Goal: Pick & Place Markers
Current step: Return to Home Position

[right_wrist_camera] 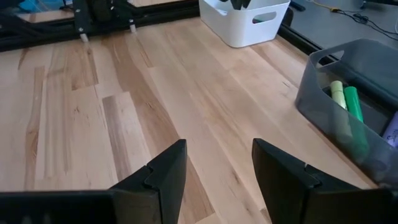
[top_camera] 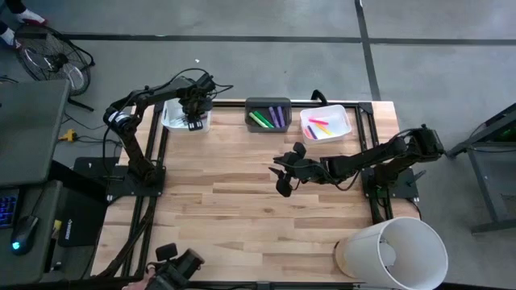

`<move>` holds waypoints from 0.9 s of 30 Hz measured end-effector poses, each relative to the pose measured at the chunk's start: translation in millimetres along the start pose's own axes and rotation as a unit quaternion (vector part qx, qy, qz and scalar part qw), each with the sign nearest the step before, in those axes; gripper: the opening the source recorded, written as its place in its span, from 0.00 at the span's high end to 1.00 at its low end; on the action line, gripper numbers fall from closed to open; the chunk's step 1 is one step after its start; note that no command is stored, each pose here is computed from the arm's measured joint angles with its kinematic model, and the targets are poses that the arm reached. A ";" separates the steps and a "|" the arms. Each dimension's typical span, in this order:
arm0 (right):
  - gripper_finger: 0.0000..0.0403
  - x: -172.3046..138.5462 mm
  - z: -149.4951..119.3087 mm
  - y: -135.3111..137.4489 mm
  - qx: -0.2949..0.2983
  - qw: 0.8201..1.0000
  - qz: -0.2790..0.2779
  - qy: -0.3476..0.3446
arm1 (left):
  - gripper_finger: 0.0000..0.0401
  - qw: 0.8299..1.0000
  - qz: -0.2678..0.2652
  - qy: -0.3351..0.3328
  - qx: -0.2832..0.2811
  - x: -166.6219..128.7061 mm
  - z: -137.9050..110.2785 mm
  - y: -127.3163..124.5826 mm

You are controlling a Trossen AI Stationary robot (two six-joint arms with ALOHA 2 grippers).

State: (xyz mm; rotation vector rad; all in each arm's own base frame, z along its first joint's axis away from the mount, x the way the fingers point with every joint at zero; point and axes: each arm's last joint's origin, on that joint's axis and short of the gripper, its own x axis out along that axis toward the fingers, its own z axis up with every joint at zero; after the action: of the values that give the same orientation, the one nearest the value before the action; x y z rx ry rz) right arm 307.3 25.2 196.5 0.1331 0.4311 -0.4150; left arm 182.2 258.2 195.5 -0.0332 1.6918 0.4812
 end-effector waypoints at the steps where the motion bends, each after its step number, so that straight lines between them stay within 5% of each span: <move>1: 0.58 -0.1 -0.3 0.0 -0.004 1.000 0.002 0.002 | 0.72 1.000 -0.001 -0.001 -0.002 -0.9 -0.6 -0.2; 12: 0.58 -5.4 0.3 -2.4 -0.030 0.999 0.004 0.018 | 0.97 0.995 -0.017 -0.099 -0.026 -52.5 -19.5 -6.9; 19: 0.58 -38.4 16.1 -16.6 -0.040 0.999 -0.018 0.027 | 0.98 0.983 -0.007 -0.181 -0.004 -95.1 -29.3 -35.3; 27: 0.58 -70.2 -7.5 -39.3 -0.031 0.998 -0.042 0.025 | 1.00 0.941 -0.064 -0.332 0.019 -119.5 -57.2 -82.1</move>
State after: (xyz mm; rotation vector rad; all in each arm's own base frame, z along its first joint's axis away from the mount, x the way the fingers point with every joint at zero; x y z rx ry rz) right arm 230.1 16.5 218.5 0.0647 0.5001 -0.4812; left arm 174.7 135.1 290.6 0.0448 1.0267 0.3110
